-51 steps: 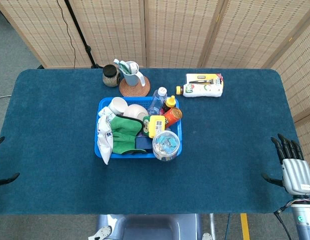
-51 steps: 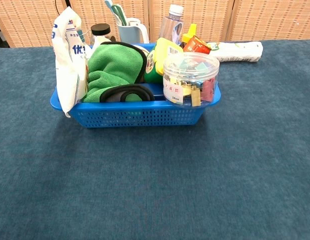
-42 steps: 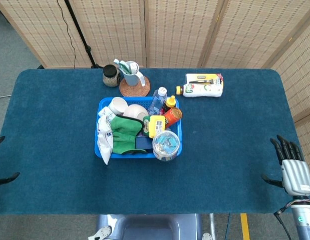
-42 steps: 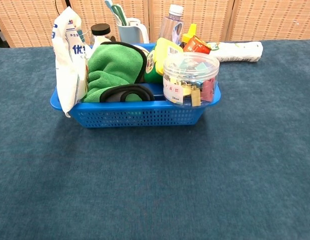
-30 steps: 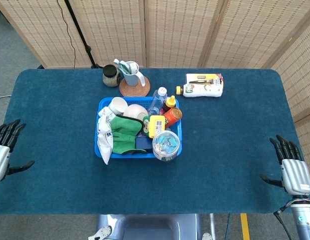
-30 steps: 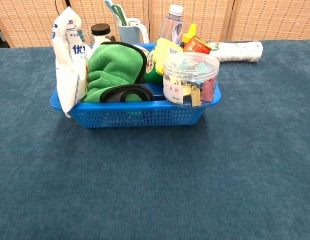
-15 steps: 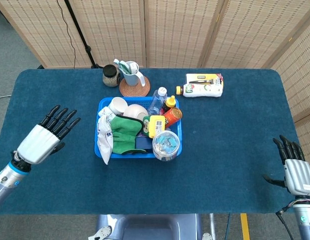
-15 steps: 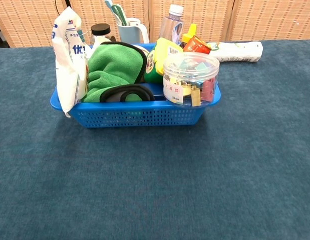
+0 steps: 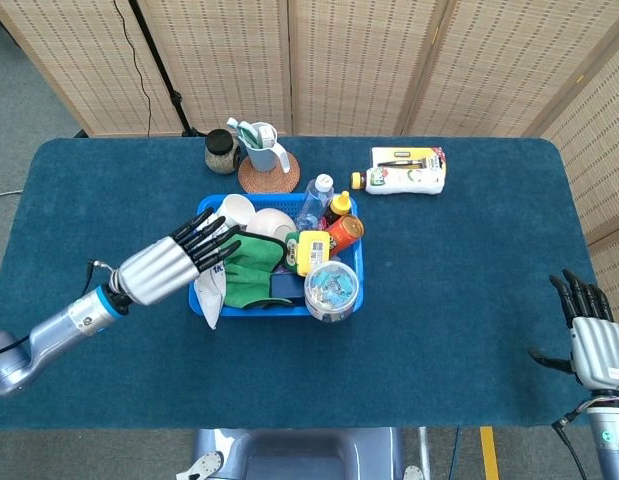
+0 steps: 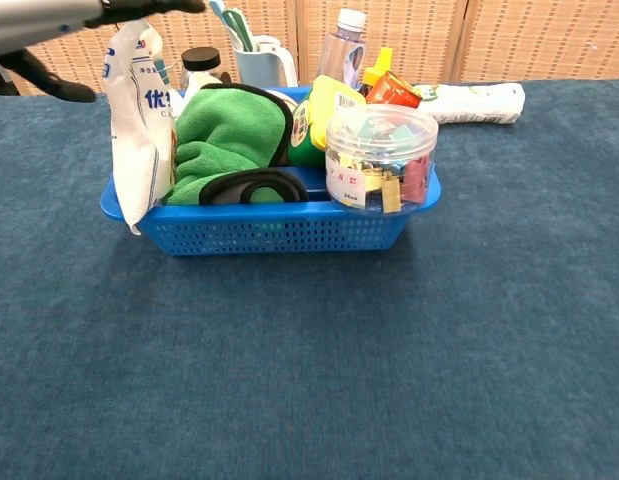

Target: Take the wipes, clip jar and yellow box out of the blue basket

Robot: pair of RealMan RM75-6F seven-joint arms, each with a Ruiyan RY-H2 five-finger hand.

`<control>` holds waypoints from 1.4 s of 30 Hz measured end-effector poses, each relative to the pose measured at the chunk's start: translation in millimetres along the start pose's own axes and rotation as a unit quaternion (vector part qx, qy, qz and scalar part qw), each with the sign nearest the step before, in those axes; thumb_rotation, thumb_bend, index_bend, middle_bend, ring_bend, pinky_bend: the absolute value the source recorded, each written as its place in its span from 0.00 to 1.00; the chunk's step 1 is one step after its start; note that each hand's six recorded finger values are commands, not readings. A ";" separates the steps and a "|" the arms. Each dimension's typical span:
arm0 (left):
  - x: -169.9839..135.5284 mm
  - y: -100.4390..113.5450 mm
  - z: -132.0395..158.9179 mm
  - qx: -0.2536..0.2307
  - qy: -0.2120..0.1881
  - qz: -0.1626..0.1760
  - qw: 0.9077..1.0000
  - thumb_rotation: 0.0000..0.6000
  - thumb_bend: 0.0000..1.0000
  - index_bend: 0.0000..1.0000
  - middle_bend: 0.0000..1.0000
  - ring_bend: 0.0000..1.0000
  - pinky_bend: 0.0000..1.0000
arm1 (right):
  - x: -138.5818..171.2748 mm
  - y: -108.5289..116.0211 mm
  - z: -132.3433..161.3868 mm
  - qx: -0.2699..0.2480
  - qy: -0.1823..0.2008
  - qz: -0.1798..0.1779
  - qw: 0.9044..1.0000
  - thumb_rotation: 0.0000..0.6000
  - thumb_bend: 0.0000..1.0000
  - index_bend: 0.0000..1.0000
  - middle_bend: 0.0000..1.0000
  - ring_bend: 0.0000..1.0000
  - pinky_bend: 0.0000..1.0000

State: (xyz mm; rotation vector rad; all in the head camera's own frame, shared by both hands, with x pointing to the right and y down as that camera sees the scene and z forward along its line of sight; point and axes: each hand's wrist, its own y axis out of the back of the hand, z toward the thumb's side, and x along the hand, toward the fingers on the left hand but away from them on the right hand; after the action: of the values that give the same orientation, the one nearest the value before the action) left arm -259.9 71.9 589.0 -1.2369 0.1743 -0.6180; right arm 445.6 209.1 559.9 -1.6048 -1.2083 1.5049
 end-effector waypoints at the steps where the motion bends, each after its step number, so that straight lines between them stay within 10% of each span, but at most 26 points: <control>1: 5.2 -0.9 2.7 0.001 -0.005 -0.002 1.000 1.00 0.08 0.00 0.00 0.00 0.00 | -0.4 0.4 -1.0 0.000 -0.002 -0.001 1.000 1.00 0.00 0.00 0.00 0.00 0.00; 9: 29.3 -14.4 27.9 -0.006 -0.037 -0.036 0.999 1.00 0.09 0.02 0.01 0.03 0.18 | -3.0 3.3 -6.3 -0.002 -0.015 -0.006 1.000 1.00 0.00 0.00 0.00 0.00 0.00; 14: 30.5 -17.0 39.6 -0.021 -0.051 -0.031 0.998 1.00 0.30 0.60 0.54 0.51 0.52 | -3.6 2.5 -7.1 -0.004 -0.017 -0.004 1.000 1.00 0.00 0.00 0.00 0.00 0.00; 19: 29.3 -11.0 40.5 -0.034 -0.049 -0.002 0.998 1.00 0.47 0.84 0.74 0.67 0.56 | -4.1 1.2 -7.2 -0.007 -0.017 0.000 1.000 1.00 0.00 0.00 0.00 0.00 0.00; 42: -8.3 67.4 -50.2 -0.096 0.092 0.152 0.979 1.00 0.48 0.86 0.76 0.68 0.56 | -1.6 -1.6 -2.0 -0.014 -0.010 0.010 1.000 1.00 0.00 0.00 0.00 0.00 0.00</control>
State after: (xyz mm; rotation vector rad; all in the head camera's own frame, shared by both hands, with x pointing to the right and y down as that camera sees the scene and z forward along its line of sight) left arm -266.0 47.5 508.5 -1.3043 0.5799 -0.4552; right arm 447.4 208.6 562.3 -1.6285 -1.2321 1.5273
